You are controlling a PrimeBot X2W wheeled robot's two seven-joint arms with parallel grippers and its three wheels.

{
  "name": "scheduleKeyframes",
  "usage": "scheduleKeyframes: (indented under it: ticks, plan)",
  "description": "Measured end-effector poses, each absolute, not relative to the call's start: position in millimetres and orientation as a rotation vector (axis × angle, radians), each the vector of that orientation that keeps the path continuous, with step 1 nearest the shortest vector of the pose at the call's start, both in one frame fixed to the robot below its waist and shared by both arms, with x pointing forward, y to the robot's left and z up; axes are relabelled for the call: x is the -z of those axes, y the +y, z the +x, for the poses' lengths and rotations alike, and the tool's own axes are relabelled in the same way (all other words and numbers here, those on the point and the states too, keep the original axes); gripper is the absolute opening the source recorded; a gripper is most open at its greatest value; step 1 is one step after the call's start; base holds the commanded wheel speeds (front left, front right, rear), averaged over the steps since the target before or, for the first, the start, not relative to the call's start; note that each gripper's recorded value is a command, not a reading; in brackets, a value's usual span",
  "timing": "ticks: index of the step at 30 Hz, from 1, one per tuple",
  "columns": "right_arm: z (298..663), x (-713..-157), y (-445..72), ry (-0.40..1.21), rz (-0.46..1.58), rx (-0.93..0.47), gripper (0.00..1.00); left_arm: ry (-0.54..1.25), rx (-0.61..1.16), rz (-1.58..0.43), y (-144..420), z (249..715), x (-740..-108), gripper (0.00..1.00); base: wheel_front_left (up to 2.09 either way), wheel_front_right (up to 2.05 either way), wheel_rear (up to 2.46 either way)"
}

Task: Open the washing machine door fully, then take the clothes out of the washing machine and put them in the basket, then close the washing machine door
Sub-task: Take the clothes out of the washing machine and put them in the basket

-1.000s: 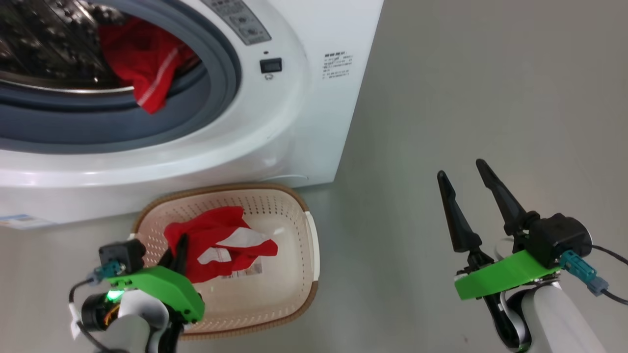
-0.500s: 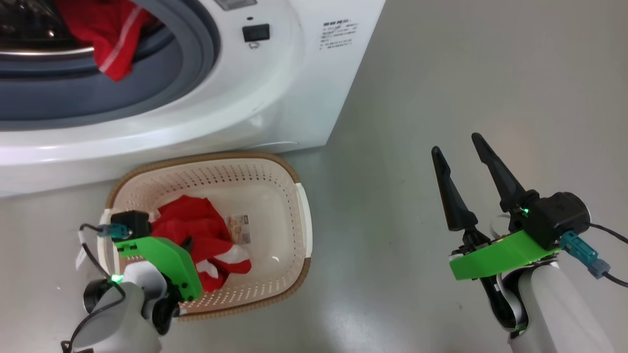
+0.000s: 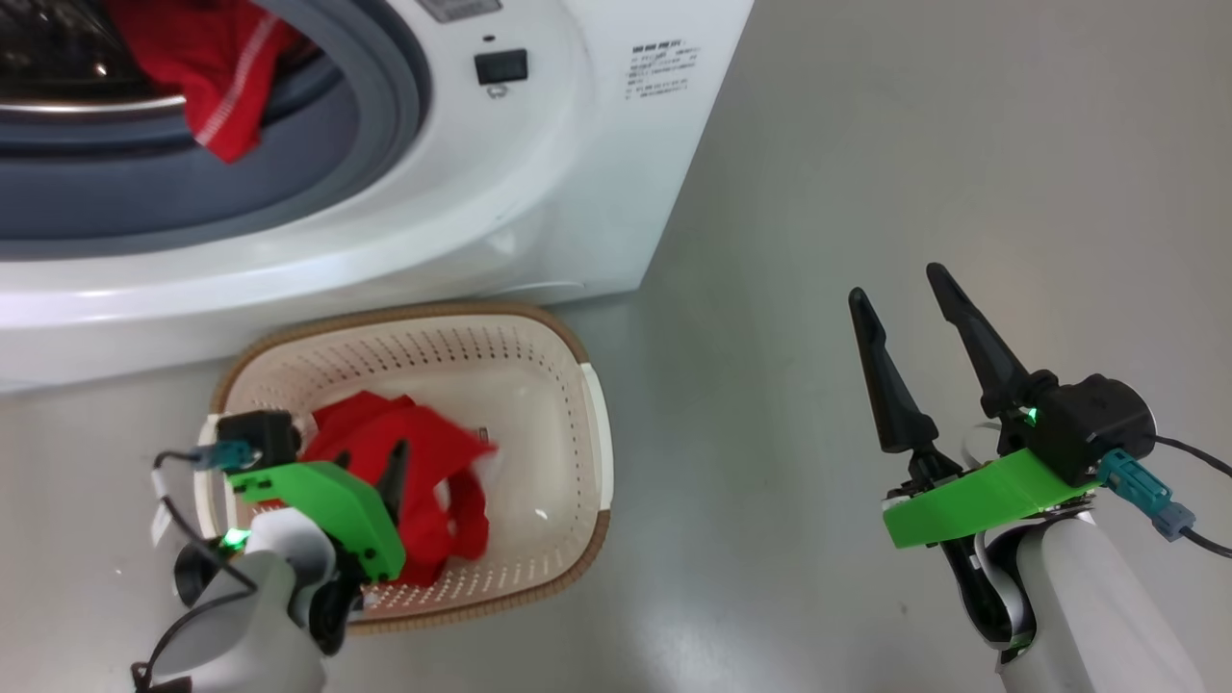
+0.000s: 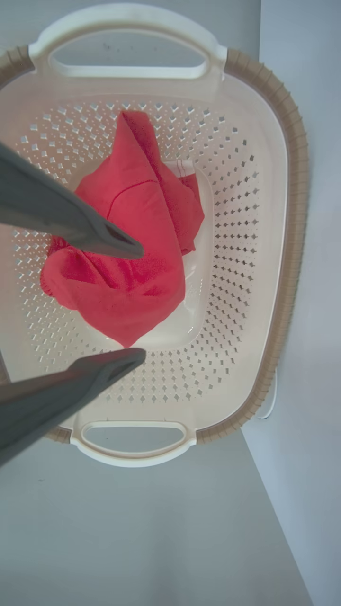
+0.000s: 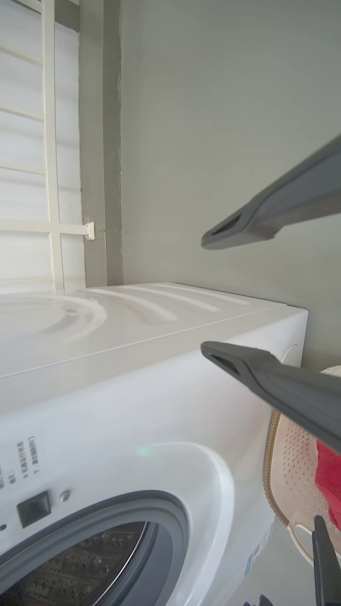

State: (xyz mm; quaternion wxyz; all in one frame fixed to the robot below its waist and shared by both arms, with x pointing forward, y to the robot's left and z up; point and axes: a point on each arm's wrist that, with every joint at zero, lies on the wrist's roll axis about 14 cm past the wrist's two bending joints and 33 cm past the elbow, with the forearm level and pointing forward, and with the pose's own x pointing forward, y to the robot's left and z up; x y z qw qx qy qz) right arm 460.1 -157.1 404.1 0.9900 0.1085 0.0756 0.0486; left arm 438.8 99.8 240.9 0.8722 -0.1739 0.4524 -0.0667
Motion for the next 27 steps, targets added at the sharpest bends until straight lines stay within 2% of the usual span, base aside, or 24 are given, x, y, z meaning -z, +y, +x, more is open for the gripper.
scheduleKeyframes:
  ticks: [12,22,27]
  plan:
    - [453.0,-440.4,-151.4,0.076,0.219,-0.119,1.00,0.725,0.094,-0.359,120.4,439.2,-287.5,1.00,0.00,0.00,0.00]
    - [427.7,-456.5,-157.9,0.055,0.210,-0.100,1.00,0.595,0.085,-0.362,134.2,425.2,-325.2,1.00,0.00,0.00,0.00]
    - [417.8,-470.0,-159.3,0.024,0.204,-0.099,1.00,0.463,0.061,-0.383,149.7,428.5,-359.5,1.00,0.00,0.00,0.00]
